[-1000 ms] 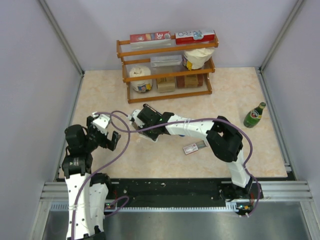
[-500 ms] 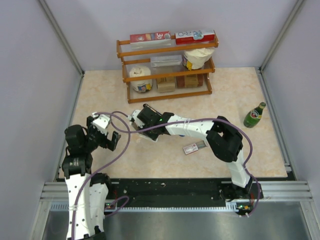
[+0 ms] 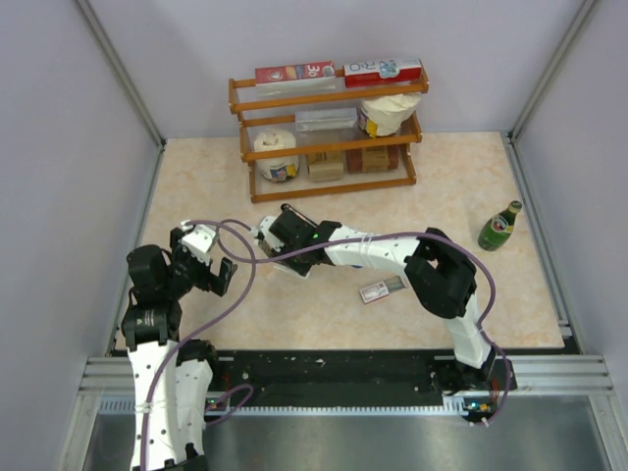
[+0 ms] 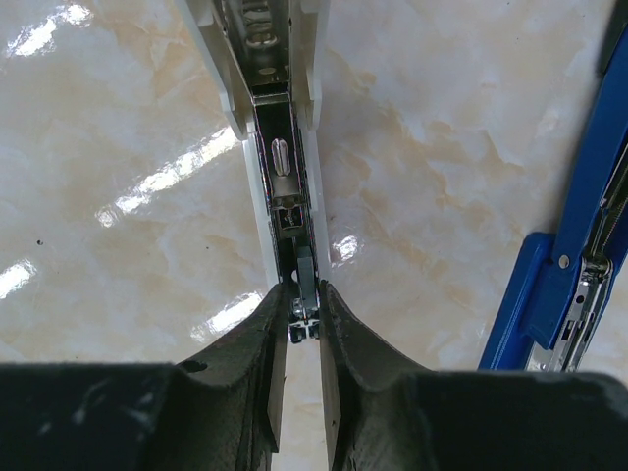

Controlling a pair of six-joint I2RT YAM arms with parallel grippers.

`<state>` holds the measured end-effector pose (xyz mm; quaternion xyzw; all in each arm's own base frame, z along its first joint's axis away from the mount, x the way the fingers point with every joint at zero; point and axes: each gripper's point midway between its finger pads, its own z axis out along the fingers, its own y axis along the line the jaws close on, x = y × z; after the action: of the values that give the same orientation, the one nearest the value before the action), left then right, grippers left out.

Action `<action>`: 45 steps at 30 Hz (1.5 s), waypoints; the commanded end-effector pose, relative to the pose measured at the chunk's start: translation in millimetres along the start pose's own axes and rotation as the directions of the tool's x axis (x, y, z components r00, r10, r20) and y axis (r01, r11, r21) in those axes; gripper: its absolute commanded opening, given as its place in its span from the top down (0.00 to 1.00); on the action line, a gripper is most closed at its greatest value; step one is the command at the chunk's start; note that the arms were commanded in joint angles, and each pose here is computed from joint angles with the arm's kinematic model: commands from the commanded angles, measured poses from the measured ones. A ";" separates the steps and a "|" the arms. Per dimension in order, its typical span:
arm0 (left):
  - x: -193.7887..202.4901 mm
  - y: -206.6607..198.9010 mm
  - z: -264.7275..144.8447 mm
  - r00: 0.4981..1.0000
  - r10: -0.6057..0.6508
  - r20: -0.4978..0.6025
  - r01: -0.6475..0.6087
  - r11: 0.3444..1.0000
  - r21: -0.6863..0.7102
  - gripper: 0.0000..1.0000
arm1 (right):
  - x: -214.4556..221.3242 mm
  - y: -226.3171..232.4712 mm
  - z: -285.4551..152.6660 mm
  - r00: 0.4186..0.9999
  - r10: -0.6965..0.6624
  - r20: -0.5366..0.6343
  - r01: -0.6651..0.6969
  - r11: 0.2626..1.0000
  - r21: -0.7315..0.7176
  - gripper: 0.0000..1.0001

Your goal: Load the staples into the stapler

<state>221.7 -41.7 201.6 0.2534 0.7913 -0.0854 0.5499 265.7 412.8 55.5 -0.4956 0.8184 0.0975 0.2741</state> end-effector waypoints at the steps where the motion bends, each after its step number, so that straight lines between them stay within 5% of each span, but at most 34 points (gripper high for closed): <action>1: -7.6 3.5 0.2 0.999 0.020 0.036 -0.020 1.000 -0.011 0.01 | -16.2 5.5 -15.6 0.998 -0.020 0.055 0.020 1.000 0.007 0.81; 15: -7.5 3.8 0.1 0.999 0.020 0.036 -0.019 1.000 -0.012 0.01 | -46.8 -3.1 -57.6 0.986 -0.026 0.166 0.023 0.999 0.023 0.74; 45: -7.4 3.6 -0.1 0.999 0.016 0.038 -0.016 1.000 -0.011 0.01 | -31.4 5.6 -4.5 0.982 -0.111 0.152 0.117 0.993 -0.031 0.78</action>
<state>222.4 -40.9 202.8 0.2524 0.7899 -0.0843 0.5525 269.8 423.0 81.3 -0.5263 0.7790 0.1195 0.3193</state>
